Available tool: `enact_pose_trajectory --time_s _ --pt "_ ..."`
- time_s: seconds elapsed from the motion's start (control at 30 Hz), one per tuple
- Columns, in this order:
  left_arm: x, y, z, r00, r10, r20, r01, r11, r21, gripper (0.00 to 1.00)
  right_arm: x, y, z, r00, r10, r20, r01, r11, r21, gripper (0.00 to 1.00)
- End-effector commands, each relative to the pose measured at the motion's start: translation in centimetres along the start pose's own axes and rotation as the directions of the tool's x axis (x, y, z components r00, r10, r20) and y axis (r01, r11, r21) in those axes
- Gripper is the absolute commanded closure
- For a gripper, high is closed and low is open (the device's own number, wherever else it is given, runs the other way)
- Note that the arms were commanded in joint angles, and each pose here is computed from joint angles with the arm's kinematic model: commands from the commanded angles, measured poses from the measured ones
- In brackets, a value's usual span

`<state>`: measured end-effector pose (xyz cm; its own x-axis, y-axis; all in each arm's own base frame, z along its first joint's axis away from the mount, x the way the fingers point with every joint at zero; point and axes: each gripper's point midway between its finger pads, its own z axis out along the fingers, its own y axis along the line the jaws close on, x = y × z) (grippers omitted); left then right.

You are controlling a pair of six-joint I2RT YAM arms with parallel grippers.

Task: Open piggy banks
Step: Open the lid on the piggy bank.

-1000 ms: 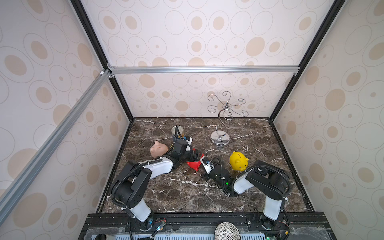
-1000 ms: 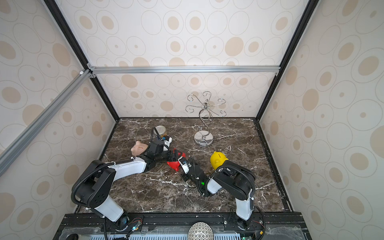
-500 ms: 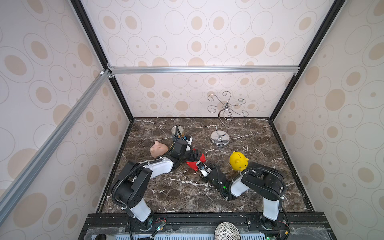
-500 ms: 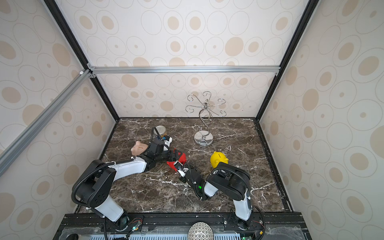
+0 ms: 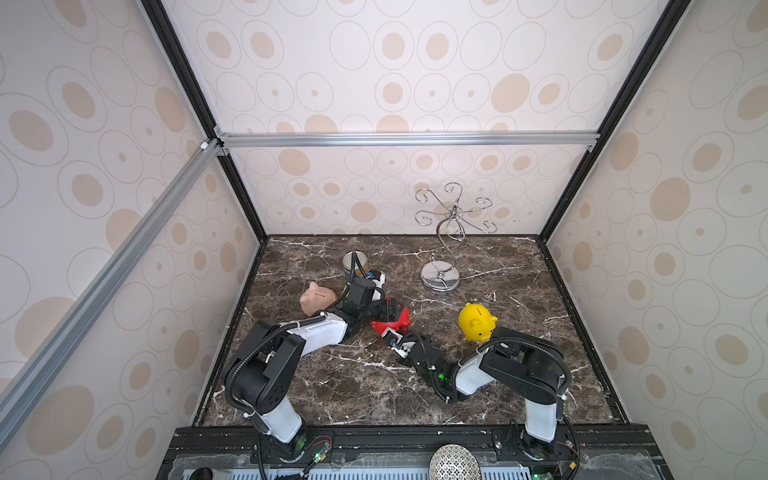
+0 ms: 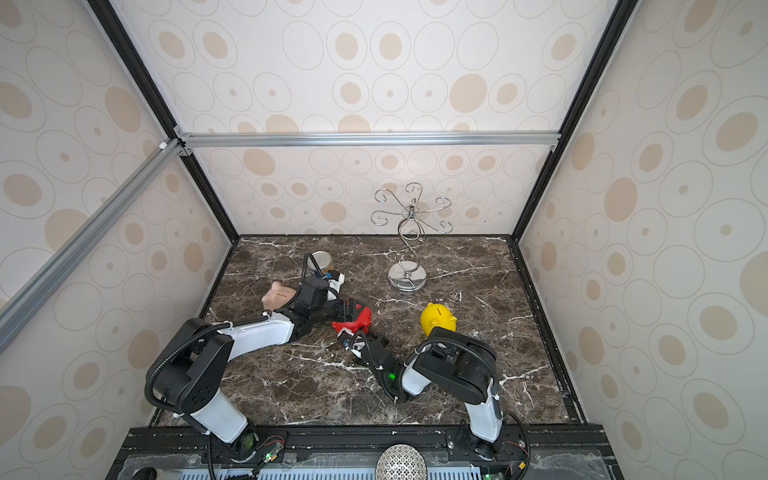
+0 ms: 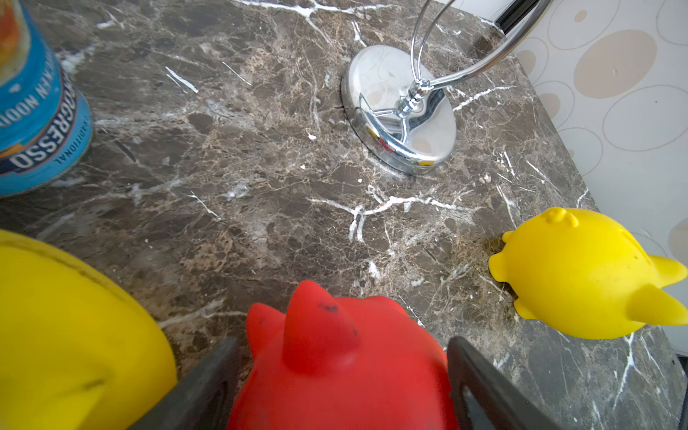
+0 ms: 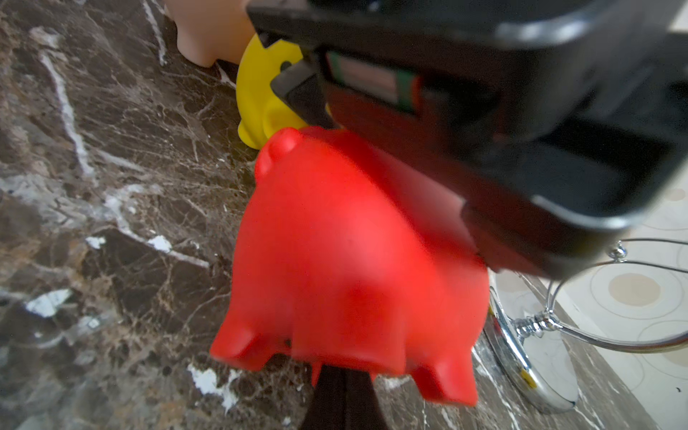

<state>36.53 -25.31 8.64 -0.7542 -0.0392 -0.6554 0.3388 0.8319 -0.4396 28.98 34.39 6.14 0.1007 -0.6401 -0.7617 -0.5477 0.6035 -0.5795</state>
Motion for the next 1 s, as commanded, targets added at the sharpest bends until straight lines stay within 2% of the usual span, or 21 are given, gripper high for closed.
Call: enact_pose_trajectory --time_s 0.0,0.5,0.97 --pt "9.0 2.5 0.2 0.953 -0.043 -0.3 0.018 0.996 -0.083 0.15 -3.3 0.9 0.3 0.995 -0.019 0.094 0.021 1.0 -0.024 1.0" --pt "8.4 3.0 0.6 0.961 -0.032 -0.276 0.003 0.994 -0.105 0.15 -2.6 -0.7 -1.0 0.995 0.073 0.075 -0.076 0.997 0.035 1.0" --pt "5.6 3.2 2.0 0.975 -0.004 -0.222 -0.026 0.991 -0.129 0.15 0.8 -0.9 -4.3 0.981 0.187 -0.042 -0.185 0.981 0.056 1.0"
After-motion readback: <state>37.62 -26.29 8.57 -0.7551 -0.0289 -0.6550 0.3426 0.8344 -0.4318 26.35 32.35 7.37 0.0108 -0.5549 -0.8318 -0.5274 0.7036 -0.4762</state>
